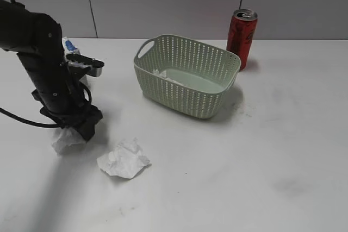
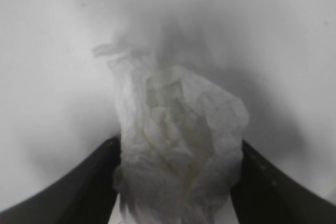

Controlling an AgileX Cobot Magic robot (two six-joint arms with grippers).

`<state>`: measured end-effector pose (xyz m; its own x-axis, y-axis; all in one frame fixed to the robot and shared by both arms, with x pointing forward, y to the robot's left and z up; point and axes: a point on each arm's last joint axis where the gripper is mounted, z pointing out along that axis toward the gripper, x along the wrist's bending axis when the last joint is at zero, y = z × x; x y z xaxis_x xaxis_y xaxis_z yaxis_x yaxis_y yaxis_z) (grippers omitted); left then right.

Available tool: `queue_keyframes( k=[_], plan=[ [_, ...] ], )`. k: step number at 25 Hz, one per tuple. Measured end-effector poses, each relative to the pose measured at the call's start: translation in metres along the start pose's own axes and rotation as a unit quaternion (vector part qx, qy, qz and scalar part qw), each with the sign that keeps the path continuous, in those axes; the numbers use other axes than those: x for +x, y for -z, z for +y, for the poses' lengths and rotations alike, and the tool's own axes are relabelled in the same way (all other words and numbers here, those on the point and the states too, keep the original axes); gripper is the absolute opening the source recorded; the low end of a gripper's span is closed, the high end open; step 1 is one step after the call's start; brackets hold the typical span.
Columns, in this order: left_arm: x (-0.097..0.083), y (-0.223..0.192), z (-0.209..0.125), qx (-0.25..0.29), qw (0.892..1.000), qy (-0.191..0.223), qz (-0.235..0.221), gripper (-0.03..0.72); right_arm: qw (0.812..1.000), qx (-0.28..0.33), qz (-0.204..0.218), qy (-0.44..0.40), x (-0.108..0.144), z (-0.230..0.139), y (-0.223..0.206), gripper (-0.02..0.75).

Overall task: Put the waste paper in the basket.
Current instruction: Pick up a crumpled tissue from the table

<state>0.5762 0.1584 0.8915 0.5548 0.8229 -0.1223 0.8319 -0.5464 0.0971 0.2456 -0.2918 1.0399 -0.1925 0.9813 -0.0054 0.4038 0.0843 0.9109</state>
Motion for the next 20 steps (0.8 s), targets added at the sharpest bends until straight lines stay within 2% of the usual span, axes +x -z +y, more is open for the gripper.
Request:
queue_keyframes(
  k=[2, 4, 7, 8, 15, 20],
  plan=[
    [0.0, 0.0, -0.001, 0.004, 1.0, 0.0, -0.001, 0.424, 1.0, 0.0, 0.0, 0.0, 0.0, 0.0, 0.0, 0.59],
    [-0.001, 0.0, -0.002, 0.011, 1.0, 0.0, -0.004, 0.308, 1.0, 0.0, 0.0, 0.0, 0.0, 0.0, 0.0, 0.589],
    [-0.002, 0.002, -0.003, 0.013, 1.0, 0.0, -0.005, 0.083, 1.0, 0.0, 0.0, 0.0, 0.0, 0.0, 0.0, 0.589],
    [-0.002, 0.005, -0.003, 0.011, 1.0, -0.001, -0.005, 0.049, 1.0, 0.0, 0.0, 0.0, 0.0, 0.0, 0.0, 0.589],
    [-0.008, 0.065, 0.007, -0.064, 0.998, -0.018, 0.014, 0.038, 1.0, 0.0, -0.001, 0.0, 0.0, 0.0, 0.0, 0.589],
    [-0.014, 0.133, 0.027, -0.169, 0.984, -0.033, 0.037, 0.038, 1.0, 0.0, -0.001, 0.001, 0.0, 0.0, 0.0, 0.589]
  ],
)
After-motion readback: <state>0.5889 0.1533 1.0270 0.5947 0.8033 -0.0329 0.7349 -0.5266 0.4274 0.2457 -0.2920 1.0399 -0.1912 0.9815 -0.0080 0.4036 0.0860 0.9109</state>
